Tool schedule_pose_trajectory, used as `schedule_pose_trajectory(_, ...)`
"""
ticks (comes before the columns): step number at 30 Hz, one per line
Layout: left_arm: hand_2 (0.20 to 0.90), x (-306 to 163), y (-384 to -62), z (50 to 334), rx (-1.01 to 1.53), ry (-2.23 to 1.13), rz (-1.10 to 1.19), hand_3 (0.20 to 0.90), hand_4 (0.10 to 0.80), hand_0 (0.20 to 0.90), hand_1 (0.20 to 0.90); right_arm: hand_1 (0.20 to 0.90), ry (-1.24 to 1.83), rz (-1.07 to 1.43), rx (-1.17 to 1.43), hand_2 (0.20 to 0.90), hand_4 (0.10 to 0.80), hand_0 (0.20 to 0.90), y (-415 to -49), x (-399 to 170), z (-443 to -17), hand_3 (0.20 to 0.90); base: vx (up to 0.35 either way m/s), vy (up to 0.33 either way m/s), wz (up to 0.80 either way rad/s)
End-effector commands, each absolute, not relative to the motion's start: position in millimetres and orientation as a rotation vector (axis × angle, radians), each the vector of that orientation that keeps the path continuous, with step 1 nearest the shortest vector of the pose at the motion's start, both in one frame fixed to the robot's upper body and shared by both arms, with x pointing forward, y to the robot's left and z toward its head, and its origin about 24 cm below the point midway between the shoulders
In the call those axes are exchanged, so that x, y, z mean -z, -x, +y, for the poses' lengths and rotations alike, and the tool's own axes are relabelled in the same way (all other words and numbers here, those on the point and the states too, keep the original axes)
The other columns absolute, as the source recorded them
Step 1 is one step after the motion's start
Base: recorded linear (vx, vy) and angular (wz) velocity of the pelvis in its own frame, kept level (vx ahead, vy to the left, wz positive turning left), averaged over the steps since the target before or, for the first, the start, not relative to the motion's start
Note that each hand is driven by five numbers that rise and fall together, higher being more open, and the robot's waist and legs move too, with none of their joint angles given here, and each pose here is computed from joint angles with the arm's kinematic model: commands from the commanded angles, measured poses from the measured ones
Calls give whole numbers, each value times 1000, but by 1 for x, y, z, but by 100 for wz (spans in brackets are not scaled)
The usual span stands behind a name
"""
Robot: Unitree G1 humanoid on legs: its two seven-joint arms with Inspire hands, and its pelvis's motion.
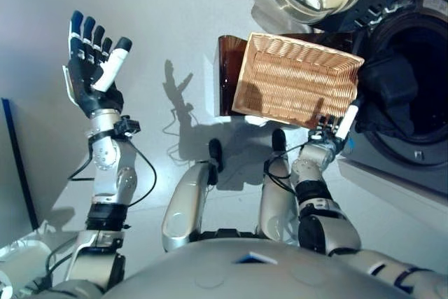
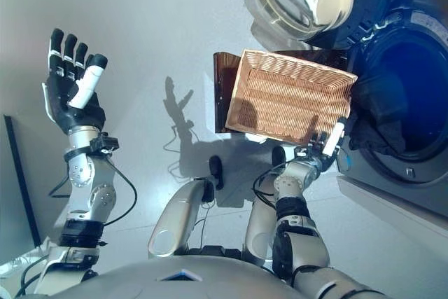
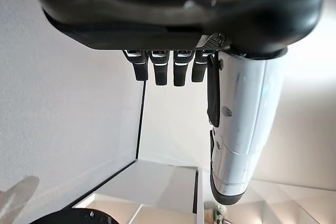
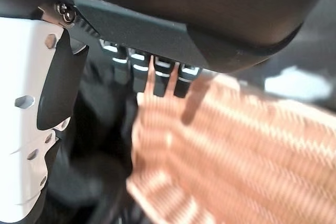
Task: Pick up the clothes and place them into the washing machine
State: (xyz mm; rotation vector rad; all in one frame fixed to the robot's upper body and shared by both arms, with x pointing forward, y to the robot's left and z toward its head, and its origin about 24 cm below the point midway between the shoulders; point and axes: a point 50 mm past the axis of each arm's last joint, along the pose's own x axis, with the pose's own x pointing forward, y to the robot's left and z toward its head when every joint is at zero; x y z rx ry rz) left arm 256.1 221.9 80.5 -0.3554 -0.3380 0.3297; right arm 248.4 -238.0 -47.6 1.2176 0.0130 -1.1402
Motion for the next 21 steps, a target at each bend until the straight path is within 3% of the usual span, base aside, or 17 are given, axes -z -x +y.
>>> schedule_pose_trajectory(1, 900, -118, -249, 233, -350, 352, -579, 900, 800, 900, 900, 900, -1098, -117, 1177, 900, 800, 900, -239, 33, -267, 900, 25, -37, -2)
schedule_pose_trajectory(6, 900, -119, -247, 238, -354, 355, -591, 900, 800, 900, 900, 900, -1037, -84, 1235, 900, 800, 900, -229, 41, -273, 900, 60, 7, -7)
schedule_pose_trajectory(10, 900, -110, -252, 231, -338, 381, -548, 900, 800, 900, 900, 900, -1017, -26, 1222, 900, 800, 900, -229, 46, -274, 900, 37, 122, -112)
schedule_pose_trajectory(12, 900, -111, -253, 232, -336, 370, -549, 900, 800, 900, 900, 900, -1012, -14, 1222, 900, 800, 900, -228, 48, -273, 900, 42, 118, -34)
schedule_pose_trajectory(16, 900, -109, -245, 244, -384, 341, -546, 900, 800, 900, 900, 900, -982, 42, 1164, 900, 800, 900, -232, 52, -262, 900, -55, 39, -100)
schedule_pose_trajectory(21, 900, -104, -238, 254, -443, 362, -547, 900, 800, 900, 900, 900, -945, 87, 1103, 900, 800, 900, -230, 59, -255, 900, 48, -76, -51)
